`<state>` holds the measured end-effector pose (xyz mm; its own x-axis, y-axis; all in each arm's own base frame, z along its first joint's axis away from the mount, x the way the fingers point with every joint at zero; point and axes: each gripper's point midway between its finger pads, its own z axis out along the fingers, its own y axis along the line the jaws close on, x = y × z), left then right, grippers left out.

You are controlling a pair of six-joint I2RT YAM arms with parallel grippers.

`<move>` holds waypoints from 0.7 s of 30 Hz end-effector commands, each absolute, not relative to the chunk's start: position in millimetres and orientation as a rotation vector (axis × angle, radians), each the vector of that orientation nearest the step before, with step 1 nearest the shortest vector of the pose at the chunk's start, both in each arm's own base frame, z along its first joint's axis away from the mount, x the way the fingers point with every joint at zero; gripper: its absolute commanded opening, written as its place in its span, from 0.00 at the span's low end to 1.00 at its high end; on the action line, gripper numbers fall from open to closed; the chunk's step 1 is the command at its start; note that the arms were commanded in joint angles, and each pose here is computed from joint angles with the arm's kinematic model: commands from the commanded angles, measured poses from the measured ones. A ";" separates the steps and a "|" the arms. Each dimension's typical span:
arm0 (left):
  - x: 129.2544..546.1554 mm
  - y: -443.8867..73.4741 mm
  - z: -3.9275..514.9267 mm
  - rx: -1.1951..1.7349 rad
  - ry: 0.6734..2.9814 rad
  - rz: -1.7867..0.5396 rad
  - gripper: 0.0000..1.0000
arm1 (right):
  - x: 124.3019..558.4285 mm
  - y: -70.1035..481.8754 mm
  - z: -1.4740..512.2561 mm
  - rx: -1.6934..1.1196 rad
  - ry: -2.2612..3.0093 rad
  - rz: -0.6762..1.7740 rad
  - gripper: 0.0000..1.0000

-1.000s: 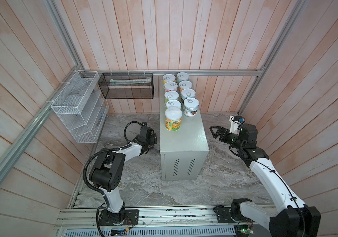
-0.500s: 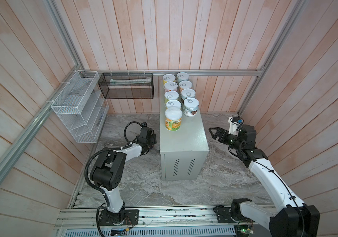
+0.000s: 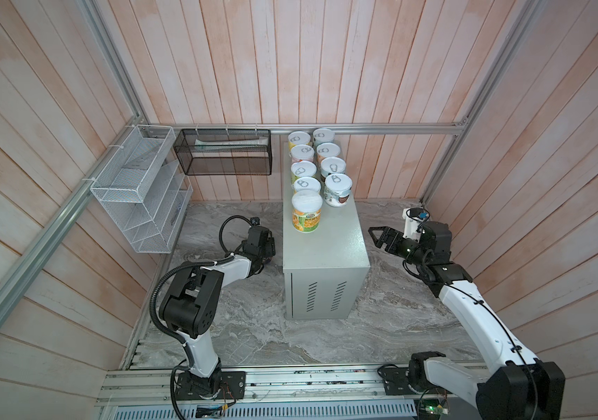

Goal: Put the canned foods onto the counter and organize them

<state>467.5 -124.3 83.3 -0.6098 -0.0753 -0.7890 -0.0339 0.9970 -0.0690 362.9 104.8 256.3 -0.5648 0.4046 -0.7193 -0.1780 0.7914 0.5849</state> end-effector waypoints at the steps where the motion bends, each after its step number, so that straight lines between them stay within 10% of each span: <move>1: 455.0 -121.0 68.1 -0.065 2.278 -0.056 0.28 | 363.1 109.3 254.1 0.156 2.035 0.796 0.94; 6: 453.0 -121.4 68.2 -0.066 2.282 -0.062 0.00 | 363.6 109.2 254.1 0.153 2.037 0.791 0.94; 21: 438.3 -131.0 69.5 -0.052 2.294 -0.102 0.00 | 361.9 108.3 249.0 0.155 2.052 0.782 0.94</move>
